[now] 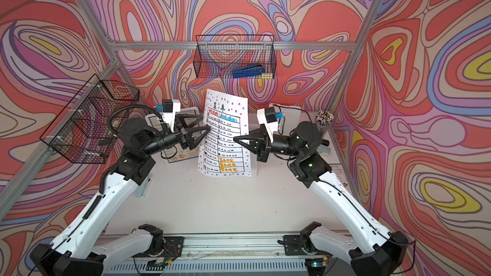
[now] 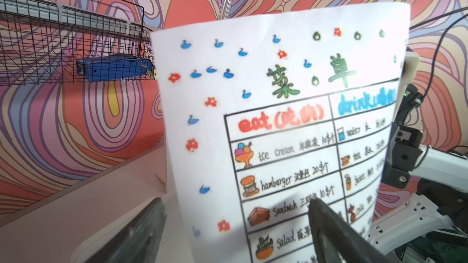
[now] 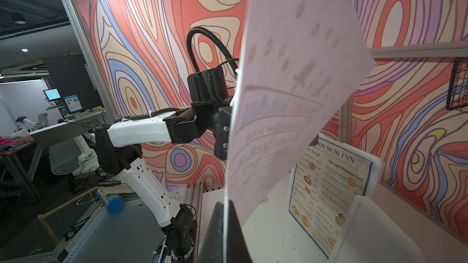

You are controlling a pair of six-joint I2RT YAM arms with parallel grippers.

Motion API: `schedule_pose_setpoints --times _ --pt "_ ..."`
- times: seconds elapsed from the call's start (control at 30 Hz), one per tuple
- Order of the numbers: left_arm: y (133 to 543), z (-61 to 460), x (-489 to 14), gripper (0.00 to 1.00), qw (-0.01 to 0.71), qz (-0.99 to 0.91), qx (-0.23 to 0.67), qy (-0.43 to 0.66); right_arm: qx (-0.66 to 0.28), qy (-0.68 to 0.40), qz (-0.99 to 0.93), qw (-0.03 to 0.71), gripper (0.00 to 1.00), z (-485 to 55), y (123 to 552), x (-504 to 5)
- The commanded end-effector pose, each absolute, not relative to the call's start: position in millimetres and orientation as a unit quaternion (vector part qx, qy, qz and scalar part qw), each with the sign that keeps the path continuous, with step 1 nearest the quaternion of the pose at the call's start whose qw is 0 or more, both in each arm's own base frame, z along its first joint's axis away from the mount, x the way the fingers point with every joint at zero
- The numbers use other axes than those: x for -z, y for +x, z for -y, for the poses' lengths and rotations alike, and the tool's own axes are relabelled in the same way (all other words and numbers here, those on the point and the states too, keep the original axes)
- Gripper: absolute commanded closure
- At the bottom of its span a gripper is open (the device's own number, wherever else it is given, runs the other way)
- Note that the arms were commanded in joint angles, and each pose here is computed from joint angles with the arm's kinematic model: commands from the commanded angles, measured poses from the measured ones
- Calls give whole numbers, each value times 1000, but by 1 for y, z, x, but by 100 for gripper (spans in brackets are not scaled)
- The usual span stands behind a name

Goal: Insert the menus into the narrow rack
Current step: Pick up the menu from the center of the board.

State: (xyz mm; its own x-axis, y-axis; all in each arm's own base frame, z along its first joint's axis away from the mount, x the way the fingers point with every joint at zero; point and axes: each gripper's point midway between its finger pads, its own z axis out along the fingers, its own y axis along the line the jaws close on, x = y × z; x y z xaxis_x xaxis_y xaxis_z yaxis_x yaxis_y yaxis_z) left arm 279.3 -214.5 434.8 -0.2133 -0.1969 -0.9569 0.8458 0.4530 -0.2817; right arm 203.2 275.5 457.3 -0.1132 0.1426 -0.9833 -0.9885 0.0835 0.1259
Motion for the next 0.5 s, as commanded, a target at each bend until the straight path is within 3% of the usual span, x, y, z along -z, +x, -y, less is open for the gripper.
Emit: schedule_pose_setpoints --times 0.0,0.23,0.4,0.47 --pt "268 209 -443 9 586 -612 460 264 -513 -408 -542 527 100 -282 211 -449" --pt "266 208 -442 13 578 -611 472 266 -492 -389 -559 542 100 -279 217 -449" --pt "260 207 -445 51 584 -602 472 272 -459 -354 -590 562 100 -275 239 -445" --pt "258 207 -446 60 584 -600 473 276 -445 -338 -603 569 100 -274 249 -444"
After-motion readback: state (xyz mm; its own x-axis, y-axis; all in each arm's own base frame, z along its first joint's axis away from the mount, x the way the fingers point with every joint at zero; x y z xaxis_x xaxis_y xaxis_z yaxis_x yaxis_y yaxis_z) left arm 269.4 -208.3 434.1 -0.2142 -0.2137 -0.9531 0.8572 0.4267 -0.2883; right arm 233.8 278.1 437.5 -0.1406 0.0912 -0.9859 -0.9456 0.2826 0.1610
